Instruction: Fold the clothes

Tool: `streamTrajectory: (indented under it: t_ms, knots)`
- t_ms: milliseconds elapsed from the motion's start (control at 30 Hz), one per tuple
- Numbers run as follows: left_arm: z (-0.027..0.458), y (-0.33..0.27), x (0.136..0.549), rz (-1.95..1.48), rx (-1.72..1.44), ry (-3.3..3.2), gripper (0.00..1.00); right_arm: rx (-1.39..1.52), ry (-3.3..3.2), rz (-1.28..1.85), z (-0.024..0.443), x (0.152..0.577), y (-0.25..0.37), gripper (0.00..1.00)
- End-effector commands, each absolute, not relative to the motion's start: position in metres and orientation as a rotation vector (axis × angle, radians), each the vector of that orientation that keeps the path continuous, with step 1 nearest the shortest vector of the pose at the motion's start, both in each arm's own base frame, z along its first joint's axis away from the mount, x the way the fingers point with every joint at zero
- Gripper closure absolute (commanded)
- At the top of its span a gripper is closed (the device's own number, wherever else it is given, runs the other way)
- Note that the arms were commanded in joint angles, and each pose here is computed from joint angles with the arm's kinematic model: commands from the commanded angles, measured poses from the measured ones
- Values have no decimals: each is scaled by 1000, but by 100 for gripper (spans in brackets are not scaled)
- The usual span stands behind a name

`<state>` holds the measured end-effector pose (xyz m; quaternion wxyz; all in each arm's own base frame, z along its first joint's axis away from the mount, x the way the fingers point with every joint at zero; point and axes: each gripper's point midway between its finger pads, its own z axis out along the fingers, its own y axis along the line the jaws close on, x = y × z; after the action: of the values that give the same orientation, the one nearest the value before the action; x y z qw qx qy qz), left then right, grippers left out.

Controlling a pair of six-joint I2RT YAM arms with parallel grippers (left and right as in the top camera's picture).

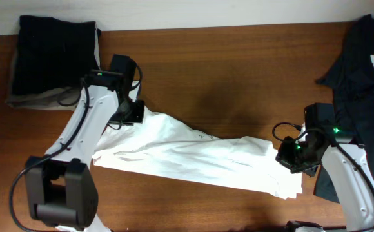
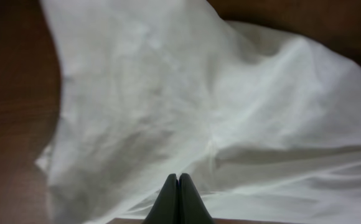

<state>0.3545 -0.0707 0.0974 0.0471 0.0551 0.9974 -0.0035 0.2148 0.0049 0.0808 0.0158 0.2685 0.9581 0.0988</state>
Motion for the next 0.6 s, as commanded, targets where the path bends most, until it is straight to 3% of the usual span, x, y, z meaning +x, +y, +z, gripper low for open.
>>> streamTrajectory:
  t_ms: [0,167,567]
  knots:
    - [58,-76,352,-69,215,3158,100,838,3023,344,65,209,12,96]
    - [14,-72,343,-46,207,3286,99,834,3009,381,37,208,15,96]
    - [-26,-25,346,-64,-24,3363,99,1009,2987,394,-25,204,16,96]
